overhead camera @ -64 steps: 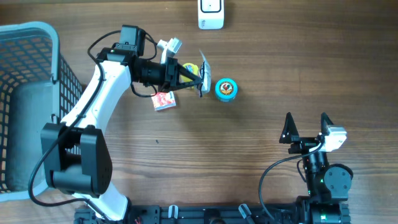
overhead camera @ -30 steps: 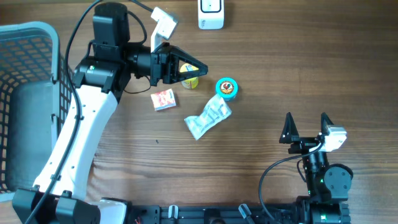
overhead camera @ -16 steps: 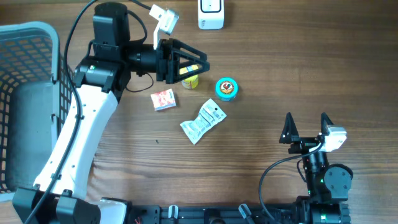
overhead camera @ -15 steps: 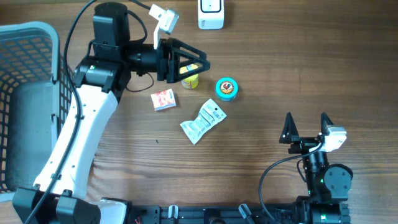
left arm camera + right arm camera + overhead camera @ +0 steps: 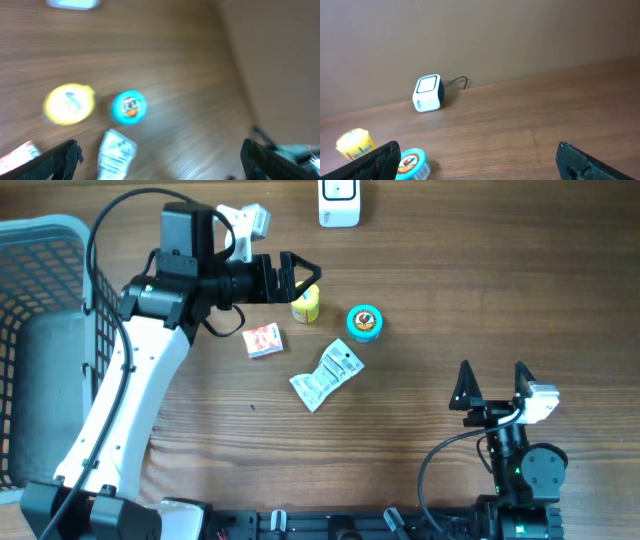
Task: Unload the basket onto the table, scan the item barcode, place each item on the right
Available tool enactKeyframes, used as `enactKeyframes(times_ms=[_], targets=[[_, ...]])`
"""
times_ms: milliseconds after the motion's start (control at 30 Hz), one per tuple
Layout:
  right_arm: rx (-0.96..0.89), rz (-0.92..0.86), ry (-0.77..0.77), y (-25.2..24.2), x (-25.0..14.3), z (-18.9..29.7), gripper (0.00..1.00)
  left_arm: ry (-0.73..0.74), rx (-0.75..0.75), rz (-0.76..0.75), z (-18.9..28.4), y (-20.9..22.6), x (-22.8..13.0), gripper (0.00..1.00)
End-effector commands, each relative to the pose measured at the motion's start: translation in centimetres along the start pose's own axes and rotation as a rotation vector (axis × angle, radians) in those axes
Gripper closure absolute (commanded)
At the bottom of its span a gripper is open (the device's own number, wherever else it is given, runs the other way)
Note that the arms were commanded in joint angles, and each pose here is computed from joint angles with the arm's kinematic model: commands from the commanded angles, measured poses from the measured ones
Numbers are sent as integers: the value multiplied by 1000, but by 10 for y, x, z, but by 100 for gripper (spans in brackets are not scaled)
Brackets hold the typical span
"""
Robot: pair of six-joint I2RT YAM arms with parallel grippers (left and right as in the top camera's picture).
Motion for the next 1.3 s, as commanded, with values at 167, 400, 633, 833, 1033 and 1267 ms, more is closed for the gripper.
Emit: enactKeyframes(times_ms=[167, 400, 633, 833, 1033, 1267], targets=[[67, -534, 27, 11, 0, 1, 0, 173, 462, -134, -1, 41, -42, 0], [268, -569, 254, 48, -16, 10, 0, 230, 503, -199, -13, 42, -61, 0], [129, -557, 397, 44, -11, 6, 0, 257, 492, -194, -37, 63, -92, 0], [11, -604, 583, 51, 11, -21, 0, 321, 466, -268, -52, 60, -119, 0], [226, -740, 829, 92, 15, -48, 0, 381, 459, -281, -56, 60, -140, 0], [195, -846, 1009, 84, -30, -69, 0, 469, 409, -301, -60, 65, -169, 0]])
Point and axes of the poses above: each gripper's point midway between its finger pads, its own z axis back along the fingers, its own y axis along the line the jaws close on, x = y × z, the point moved 3 cm from there along z, back along the fingers, and after that the axes turned 5 degrees about -z, right-handed, at the moved point
